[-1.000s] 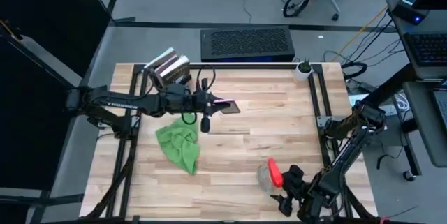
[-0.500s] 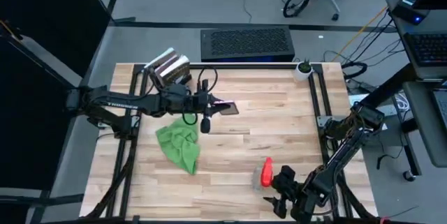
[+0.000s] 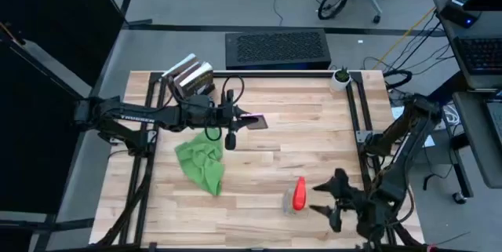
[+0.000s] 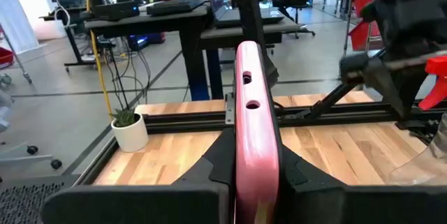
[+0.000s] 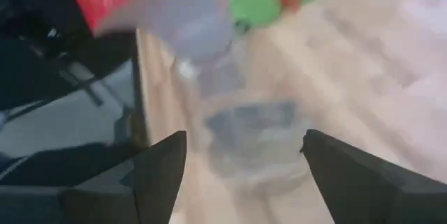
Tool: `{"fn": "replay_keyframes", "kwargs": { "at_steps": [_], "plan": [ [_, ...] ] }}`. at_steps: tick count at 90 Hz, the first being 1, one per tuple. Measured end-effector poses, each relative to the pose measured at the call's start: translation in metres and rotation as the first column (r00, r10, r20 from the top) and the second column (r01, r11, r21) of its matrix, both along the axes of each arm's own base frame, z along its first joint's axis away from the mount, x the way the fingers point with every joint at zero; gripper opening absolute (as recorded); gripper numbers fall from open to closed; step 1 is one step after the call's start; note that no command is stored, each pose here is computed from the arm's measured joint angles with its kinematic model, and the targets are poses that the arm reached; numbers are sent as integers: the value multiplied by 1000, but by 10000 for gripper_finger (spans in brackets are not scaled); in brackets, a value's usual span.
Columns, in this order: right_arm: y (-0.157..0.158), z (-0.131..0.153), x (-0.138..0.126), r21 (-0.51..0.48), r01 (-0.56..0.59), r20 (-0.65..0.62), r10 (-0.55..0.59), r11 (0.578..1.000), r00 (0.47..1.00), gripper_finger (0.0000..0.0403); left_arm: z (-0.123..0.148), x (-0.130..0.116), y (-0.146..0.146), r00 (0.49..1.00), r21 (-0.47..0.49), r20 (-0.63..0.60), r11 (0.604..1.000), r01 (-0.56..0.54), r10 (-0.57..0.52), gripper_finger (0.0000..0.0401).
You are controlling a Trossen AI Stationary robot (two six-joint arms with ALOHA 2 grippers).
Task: Apply microfiber cloth
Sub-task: Spray the front of the pink cellphone with the red spray bottle
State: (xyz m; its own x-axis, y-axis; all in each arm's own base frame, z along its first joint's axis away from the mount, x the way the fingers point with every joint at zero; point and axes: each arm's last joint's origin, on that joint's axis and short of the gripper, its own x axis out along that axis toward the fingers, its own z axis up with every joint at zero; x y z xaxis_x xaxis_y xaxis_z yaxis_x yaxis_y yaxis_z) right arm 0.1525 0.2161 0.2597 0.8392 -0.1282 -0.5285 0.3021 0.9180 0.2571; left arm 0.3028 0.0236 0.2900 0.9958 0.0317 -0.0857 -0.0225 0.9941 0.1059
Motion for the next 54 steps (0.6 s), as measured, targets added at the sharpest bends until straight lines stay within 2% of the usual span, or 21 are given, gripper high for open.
{"fn": "replay_keyframes", "kwargs": {
  "at_steps": [14,36,54],
  "plan": [
    [-5,-2,-2,-66,13,-11,-14,998,1000,294,0,0,0,1000,-6,5,1000,0,0,17],
    [-5,0,-4,-84,-2,-7,2,996,1000,391,0,0,0,1000,-28,5,1000,-2,3,17],
    [-3,10,-6,-74,-37,50,40,997,998,372,0,0,1,1000,-52,6,999,-7,7,17]
  ]
}}
